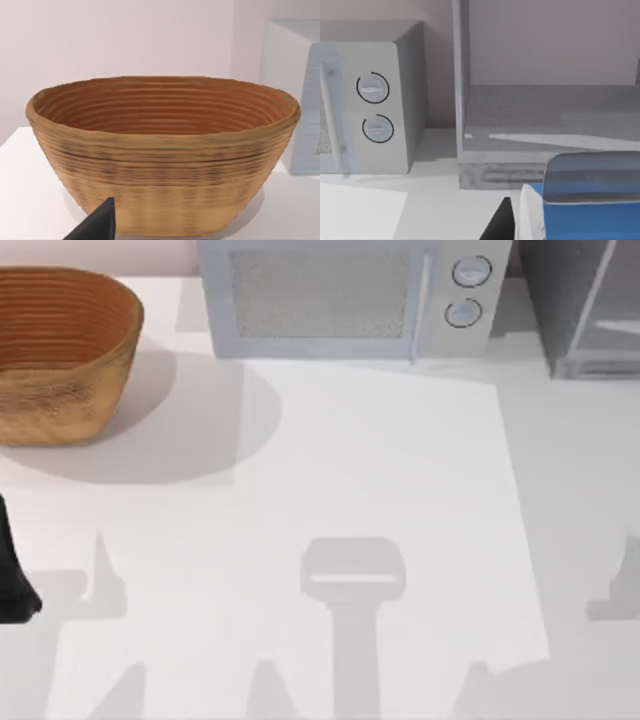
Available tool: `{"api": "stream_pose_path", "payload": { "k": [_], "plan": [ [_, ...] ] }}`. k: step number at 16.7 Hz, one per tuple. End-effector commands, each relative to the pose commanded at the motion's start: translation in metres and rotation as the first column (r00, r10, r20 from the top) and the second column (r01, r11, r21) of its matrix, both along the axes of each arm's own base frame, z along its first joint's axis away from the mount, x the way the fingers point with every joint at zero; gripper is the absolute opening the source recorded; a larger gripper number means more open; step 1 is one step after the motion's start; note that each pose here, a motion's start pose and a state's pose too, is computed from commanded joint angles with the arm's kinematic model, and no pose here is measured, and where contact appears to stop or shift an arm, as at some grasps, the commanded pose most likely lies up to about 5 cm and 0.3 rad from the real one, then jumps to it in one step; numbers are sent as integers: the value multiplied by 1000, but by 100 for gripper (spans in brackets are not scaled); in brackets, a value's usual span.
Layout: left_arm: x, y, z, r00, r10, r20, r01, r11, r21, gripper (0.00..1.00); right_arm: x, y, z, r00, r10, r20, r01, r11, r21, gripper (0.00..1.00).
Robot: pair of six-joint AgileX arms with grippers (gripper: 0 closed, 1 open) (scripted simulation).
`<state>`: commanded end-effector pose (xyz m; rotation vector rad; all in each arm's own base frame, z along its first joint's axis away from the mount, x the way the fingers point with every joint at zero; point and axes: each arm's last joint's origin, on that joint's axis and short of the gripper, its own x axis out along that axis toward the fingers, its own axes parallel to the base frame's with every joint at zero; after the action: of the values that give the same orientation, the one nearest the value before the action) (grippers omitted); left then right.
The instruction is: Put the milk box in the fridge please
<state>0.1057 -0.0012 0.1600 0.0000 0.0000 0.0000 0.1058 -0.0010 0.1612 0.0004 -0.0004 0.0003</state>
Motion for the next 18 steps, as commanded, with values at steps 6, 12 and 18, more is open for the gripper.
{"api": "stream_pose_path", "payload": {
  "k": [6,12,18],
  "plan": [
    [0,0,0,1000,0,0,0,1000,0,100,0,0,-1,1000,2,-2,-2,1000,2,0],
    [0,0,0,1000,0,0,0,1000,0,100,11,-2,39,998,6,59,-6,1000,0,0],
    [0,0,0,1000,0,0,0,1000,0,100,78,-15,91,998,-1,68,1,1000,-11,0]
  ]
}}
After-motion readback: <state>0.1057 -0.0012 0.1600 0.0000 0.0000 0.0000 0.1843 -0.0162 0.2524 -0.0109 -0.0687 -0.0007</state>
